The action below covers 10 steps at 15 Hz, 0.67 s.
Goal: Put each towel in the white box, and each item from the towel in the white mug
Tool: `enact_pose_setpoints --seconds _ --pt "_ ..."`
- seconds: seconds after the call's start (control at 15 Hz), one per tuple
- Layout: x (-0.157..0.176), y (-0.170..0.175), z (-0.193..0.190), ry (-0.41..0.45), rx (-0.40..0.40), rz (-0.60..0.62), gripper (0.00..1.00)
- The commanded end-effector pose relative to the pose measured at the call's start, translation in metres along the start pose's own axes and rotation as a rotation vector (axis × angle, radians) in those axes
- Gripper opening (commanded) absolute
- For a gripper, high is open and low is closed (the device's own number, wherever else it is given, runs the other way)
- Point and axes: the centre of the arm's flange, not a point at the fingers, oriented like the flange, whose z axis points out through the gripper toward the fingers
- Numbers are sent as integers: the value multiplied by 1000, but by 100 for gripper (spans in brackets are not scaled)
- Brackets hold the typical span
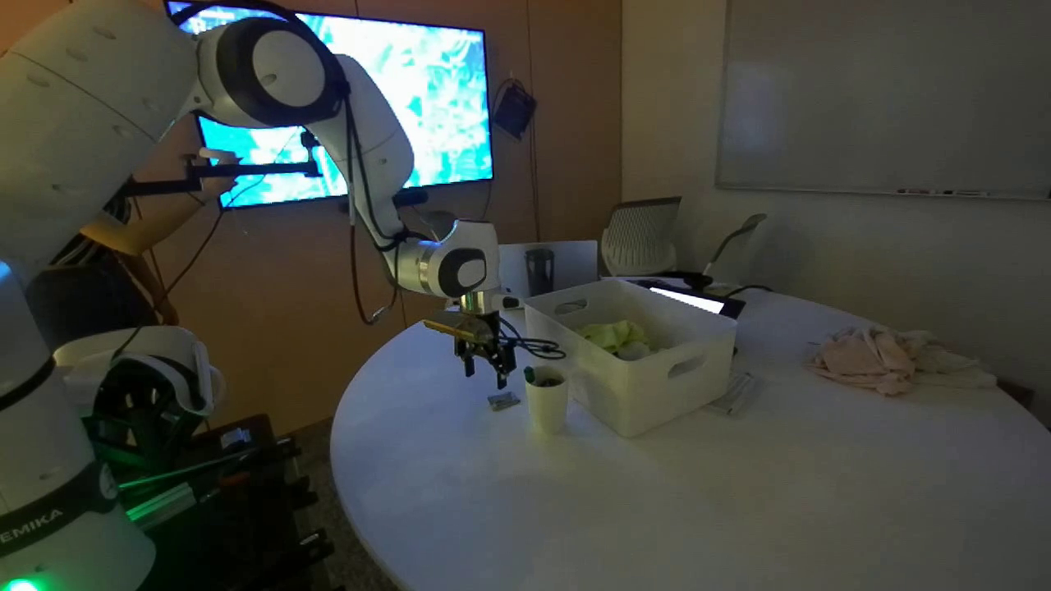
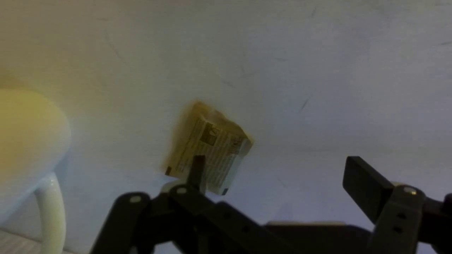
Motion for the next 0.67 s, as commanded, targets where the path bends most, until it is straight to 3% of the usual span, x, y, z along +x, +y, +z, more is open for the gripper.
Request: enact_pose_setpoints --seconds 0.0,0.6 --pt "17 10 3 26 -3 30 100" --pt "9 35 27 -3 -15 52 100"
